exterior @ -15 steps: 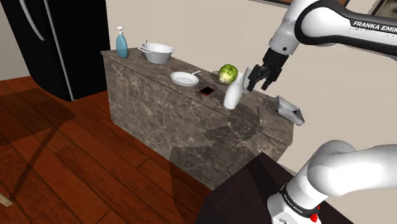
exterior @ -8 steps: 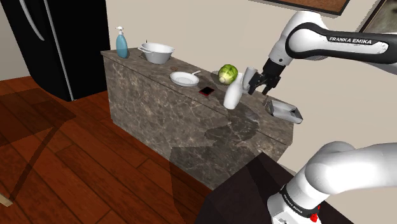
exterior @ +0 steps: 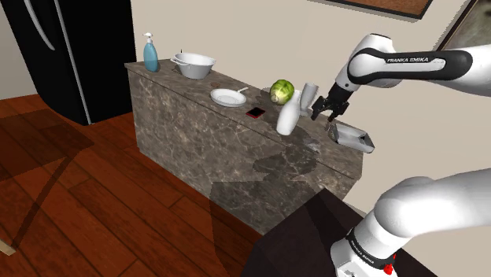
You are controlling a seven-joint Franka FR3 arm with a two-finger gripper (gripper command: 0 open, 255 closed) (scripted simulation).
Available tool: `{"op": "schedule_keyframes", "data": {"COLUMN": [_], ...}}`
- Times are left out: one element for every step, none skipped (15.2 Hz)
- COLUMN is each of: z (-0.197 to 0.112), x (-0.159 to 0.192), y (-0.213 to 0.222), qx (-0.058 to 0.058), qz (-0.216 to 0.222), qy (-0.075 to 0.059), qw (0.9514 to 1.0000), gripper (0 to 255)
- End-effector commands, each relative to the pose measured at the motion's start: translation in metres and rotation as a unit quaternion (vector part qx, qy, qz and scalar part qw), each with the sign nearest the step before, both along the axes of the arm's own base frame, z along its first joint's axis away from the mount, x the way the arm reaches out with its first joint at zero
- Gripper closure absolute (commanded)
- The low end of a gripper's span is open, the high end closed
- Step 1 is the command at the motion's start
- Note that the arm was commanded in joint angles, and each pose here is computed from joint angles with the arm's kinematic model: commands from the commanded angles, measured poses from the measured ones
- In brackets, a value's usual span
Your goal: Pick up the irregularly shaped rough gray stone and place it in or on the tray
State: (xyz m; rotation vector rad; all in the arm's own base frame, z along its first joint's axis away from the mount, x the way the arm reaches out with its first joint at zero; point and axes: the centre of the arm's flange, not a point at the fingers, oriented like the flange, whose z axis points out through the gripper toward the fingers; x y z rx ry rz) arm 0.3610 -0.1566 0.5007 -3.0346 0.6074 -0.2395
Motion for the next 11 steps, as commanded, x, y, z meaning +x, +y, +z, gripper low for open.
{"op": "schedule_keyframes", "data": {"z": [-0.013, -0.019, -0.025, -0.032, -0.038, -0.044, -0.050, -0.056, -0.062, -0.068, -0.075], "x": [0.001, 0.002, 0.002, 0.003, 0.003, 0.003, 0.002, 0.002, 0.001, 0.001, 0.000], "y": [-0.024, -0.036, -0.047, -0.058, -0.070, -0.081, -0.092, -0.104, -0.115, -0.126, -0.137], "qx": [0.000, 0.000, 0.000, 0.000, 0.000, 0.000, 0.000, 0.001, 0.001, 0.001, 0.001], "qz": [-0.017, -0.025, -0.033, -0.041, -0.049, -0.057, -0.065, -0.074, -0.082, -0.090, -0.098], "qy": [-0.004, -0.006, -0.008, -0.010, -0.012, -0.014, -0.016, -0.018, -0.020, -0.022, -0.024], "qw": [0.9999, 0.9997, 0.9994, 0.9991, 0.9987, 0.9983, 0.9977, 0.9971, 0.9965, 0.9957, 0.9949], "gripper": [0, 0, 0, 0, 0, 0, 0, 0, 0, 0, 0]}}
